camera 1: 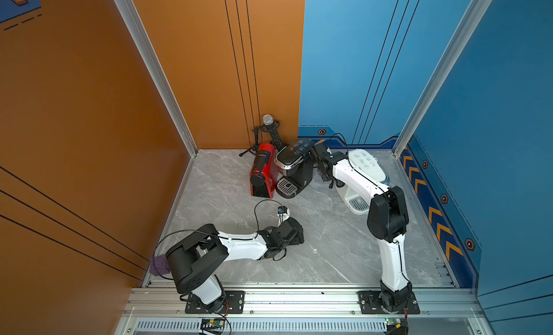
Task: Wipe the surface of a coffee machine
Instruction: Wipe the dirt from the surface of the coffee machine.
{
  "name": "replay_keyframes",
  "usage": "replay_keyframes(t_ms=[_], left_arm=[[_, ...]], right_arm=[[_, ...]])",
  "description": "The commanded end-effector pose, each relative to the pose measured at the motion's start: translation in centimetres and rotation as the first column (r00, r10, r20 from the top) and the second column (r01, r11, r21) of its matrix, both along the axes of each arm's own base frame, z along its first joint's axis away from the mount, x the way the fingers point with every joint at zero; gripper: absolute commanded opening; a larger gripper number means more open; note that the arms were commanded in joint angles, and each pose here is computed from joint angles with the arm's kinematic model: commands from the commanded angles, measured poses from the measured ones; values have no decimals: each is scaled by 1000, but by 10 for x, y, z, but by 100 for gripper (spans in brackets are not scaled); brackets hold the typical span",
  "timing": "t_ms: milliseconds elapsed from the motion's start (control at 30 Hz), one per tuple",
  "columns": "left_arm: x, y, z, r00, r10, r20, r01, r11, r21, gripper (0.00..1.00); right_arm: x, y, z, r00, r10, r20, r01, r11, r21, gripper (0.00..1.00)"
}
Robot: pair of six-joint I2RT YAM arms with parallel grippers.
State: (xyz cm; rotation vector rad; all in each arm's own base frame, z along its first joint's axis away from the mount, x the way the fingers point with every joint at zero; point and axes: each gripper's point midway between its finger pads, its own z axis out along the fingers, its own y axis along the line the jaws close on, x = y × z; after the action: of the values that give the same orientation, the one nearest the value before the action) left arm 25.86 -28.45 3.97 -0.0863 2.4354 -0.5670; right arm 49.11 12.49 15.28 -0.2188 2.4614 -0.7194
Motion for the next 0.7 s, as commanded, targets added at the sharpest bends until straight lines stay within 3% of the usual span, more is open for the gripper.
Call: replay_keyframes(t_ms=[0, 233, 367, 467, 667], left_arm=[[-2, -4, 2, 1000, -9, 1, 9, 1000, 0, 81], [-2, -6, 2, 1000, -13, -3, 13, 1000, 0, 81], [-2, -12, 1, 1000, -26, -9, 26, 1000, -3, 81], [-2, -17, 2, 999, -37, -8, 37, 999, -6, 81], [-1, -25, 2, 999, -50, -10, 50, 999, -8, 80]], right_arm=[[-7, -17, -31, 996, -33, -86, 28, 998, -53, 7], [-39, -26, -93, 977, -57, -207, 44, 997, -67, 7], [-52, -20, -99, 974, -41, -224, 35, 999, -29, 7], [-53, -6, -62, 987, -1, -160, 8, 999, 42, 7], [-60, -2, 77, 993, 15, 117, -47, 960, 275, 8]])
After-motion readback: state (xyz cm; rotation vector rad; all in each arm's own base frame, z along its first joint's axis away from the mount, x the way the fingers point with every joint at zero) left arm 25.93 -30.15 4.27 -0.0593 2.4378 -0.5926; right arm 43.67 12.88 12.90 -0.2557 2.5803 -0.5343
